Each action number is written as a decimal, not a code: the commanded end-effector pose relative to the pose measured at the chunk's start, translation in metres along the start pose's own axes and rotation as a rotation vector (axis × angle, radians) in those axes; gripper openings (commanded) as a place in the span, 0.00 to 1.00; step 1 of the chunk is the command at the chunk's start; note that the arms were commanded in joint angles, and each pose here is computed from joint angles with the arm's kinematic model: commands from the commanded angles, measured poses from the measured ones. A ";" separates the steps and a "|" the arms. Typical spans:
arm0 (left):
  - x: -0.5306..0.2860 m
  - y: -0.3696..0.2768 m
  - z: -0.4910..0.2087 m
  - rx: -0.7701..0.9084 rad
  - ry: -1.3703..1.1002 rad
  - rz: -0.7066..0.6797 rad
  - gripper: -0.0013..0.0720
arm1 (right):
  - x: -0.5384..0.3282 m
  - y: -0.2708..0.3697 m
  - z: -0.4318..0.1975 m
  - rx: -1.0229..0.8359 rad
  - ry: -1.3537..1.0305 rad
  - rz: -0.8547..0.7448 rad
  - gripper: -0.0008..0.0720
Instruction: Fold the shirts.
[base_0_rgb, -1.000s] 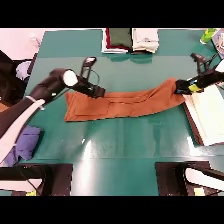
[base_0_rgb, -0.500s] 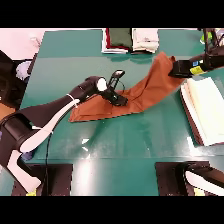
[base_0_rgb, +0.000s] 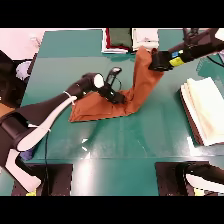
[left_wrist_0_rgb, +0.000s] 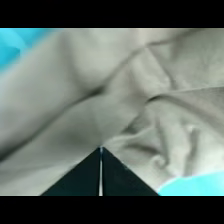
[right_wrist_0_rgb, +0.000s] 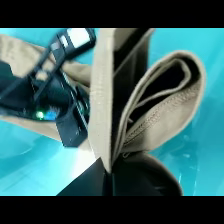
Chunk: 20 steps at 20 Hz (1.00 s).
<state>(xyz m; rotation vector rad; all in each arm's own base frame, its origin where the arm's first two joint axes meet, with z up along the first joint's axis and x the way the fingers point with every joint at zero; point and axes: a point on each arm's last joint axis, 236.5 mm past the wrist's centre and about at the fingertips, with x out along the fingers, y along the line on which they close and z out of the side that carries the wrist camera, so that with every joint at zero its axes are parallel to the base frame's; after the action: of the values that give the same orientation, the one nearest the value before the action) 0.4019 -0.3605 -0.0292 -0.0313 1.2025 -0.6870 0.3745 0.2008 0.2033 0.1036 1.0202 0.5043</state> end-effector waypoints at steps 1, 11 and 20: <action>-0.070 0.045 0.027 -0.012 -0.093 0.093 0.05 | 0.018 0.036 0.008 -0.032 -0.011 0.053 0.03; -0.348 0.164 0.033 -0.082 -0.466 0.510 0.05 | 0.175 0.251 -0.027 -0.153 -0.053 0.447 0.17; -0.366 0.161 0.005 -0.085 -0.408 0.535 0.05 | 0.181 0.149 -0.031 -0.119 0.035 0.260 0.38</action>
<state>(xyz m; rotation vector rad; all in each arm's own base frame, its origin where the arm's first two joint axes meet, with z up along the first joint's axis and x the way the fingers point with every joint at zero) 0.4235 -0.0526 0.2239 0.0688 0.7613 -0.1467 0.3591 0.4637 0.1068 0.1643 0.9410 0.9138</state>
